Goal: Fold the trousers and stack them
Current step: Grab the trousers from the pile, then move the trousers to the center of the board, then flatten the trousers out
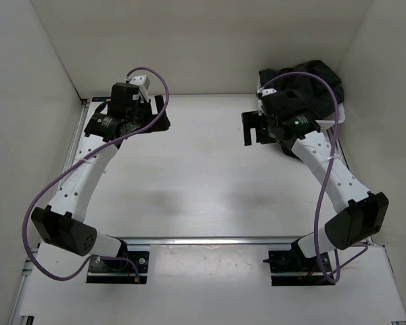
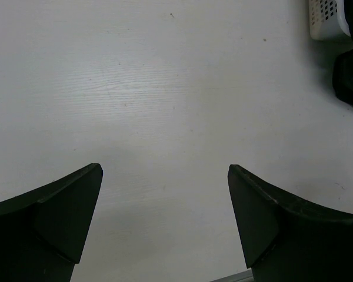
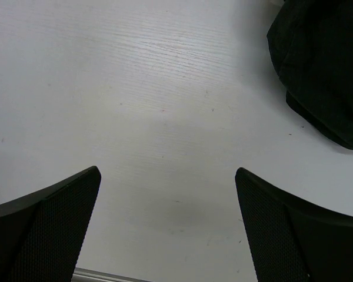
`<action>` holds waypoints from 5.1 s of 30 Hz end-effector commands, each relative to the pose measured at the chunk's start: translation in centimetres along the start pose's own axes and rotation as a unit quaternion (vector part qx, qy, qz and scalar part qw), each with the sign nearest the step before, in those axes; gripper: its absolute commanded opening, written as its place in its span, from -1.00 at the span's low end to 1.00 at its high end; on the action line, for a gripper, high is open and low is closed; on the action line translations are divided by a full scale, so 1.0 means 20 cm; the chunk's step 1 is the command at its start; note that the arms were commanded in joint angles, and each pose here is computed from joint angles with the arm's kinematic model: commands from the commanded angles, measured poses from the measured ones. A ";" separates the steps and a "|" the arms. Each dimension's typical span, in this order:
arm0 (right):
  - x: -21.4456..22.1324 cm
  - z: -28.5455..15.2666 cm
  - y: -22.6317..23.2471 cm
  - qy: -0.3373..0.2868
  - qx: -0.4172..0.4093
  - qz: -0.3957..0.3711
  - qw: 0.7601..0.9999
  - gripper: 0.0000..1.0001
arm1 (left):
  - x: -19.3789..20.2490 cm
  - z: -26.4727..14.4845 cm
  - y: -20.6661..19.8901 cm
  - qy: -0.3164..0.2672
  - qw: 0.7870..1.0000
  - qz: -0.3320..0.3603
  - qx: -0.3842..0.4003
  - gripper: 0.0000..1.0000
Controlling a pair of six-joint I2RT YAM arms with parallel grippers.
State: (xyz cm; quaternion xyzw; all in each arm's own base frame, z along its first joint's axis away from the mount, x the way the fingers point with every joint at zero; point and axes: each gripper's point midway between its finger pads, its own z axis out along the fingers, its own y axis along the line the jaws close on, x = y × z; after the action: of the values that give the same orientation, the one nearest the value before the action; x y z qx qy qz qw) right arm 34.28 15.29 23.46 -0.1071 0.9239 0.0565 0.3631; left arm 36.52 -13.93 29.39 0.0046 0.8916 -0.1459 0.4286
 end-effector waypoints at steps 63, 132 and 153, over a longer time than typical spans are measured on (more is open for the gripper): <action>-0.35 -0.41 0.43 -0.136 -0.162 -0.013 0.977 1.00 | -0.32 -0.28 0.63 -0.048 0.962 -0.196 -0.182 1.00; -0.54 -0.59 -0.54 -0.216 -0.067 0.294 0.929 -1.00 | -0.03 -0.52 0.50 -0.073 0.956 -0.189 -0.211 -0.78; -0.58 0.00 -0.49 -0.085 -0.039 0.309 0.947 0.86 | 0.04 -0.29 0.87 0.006 0.938 -0.217 -0.270 0.86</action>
State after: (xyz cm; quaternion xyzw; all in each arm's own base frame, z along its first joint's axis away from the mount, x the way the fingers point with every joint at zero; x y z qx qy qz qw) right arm 45.66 10.44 33.16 0.1382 0.8586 0.2755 0.4098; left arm 33.70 4.27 27.05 -0.3141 0.8767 0.0137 0.3640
